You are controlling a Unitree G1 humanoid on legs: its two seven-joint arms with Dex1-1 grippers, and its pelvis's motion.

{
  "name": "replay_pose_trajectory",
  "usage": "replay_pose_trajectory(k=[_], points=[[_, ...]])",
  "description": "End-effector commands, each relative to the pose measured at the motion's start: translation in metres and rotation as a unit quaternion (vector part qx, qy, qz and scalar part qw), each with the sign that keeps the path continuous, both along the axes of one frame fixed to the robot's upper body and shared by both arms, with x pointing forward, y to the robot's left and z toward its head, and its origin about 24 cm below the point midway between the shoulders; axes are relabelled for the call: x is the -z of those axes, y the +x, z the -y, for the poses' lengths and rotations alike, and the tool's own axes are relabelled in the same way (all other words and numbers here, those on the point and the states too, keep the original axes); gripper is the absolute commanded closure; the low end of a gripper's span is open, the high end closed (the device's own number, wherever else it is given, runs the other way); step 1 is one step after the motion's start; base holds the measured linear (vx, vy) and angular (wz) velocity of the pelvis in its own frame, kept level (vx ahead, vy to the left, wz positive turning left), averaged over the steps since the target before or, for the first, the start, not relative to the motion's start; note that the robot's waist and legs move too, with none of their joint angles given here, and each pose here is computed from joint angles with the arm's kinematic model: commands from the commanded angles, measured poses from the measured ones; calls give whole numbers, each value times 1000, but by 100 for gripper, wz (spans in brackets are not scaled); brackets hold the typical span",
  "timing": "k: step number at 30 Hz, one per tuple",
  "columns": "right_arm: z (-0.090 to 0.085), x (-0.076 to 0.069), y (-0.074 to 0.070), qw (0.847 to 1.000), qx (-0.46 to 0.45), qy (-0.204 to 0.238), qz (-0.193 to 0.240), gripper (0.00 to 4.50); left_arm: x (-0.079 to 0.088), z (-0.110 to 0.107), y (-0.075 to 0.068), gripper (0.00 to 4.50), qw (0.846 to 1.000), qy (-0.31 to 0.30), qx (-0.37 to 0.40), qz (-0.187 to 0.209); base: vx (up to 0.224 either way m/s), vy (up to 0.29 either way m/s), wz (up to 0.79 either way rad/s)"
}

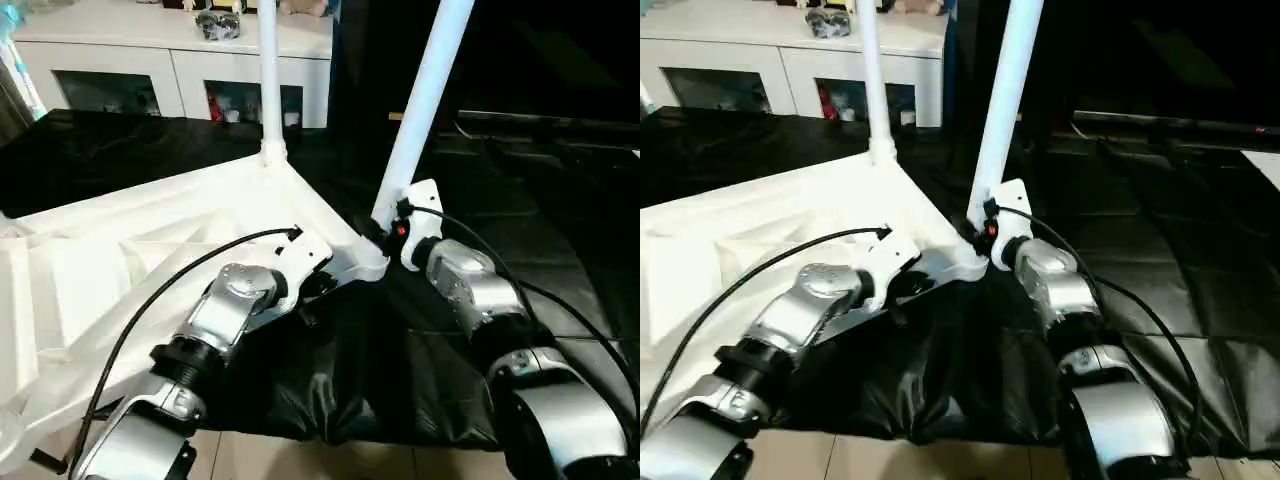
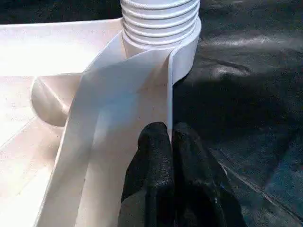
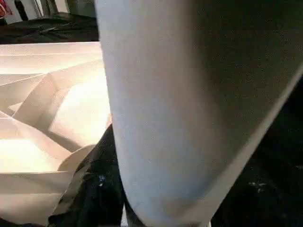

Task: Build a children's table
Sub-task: Insert table leg to table base

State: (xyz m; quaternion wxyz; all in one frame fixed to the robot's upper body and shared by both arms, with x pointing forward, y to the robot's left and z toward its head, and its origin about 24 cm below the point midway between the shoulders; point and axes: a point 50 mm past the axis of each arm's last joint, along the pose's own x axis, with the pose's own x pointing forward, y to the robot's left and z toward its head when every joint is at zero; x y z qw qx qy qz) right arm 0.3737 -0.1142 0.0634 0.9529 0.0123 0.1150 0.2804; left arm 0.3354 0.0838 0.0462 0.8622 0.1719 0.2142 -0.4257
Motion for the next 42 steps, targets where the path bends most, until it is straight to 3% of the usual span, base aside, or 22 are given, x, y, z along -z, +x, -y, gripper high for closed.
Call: replay_pose_trajectory(k=[1,6,9,11,18,22,27,34,38,40,42], points=[[-1,42,-18,996,-4,-28,-88,262,-45,9,15,450,995,-37,-6,94,0,0,0],[-6,42,-18,996,-17,-39,-74,262,-43,7,14,450,995,-32,-5,93,0,0,0],[-7,41,-17,997,-19,-31,-72,192,-43,7,14,450,995,-31,-3,93,0,0,0],[-10,35,-15,998,-23,-10,-62,183,-42,6,12,450,995,-23,14,94,0,0,0],[-10,21,-9,999,-42,1,-29,116,-41,2,9,450,995,-23,35,92,0,0,0],[-8,16,-8,998,-62,6,-19,91,-41,0,8,450,995,-24,46,91,0,0,0],[5,8,-13,991,-130,1,3,91,-36,-6,-3,450,990,-20,117,80,0,0,0],[18,12,-28,974,-225,-22,-7,91,-32,-14,-12,450,980,-28,188,57,0,0,0],[21,12,-39,956,-291,-29,-12,91,-29,-20,-17,450,975,-23,217,46,0,0,0],[24,13,-48,939,-339,-49,-27,91,-28,-24,-20,450,971,-26,234,33,0,0,0],[25,13,-51,935,-351,-50,-32,91,-27,-25,-21,450,969,-28,242,25,0,0,0]])
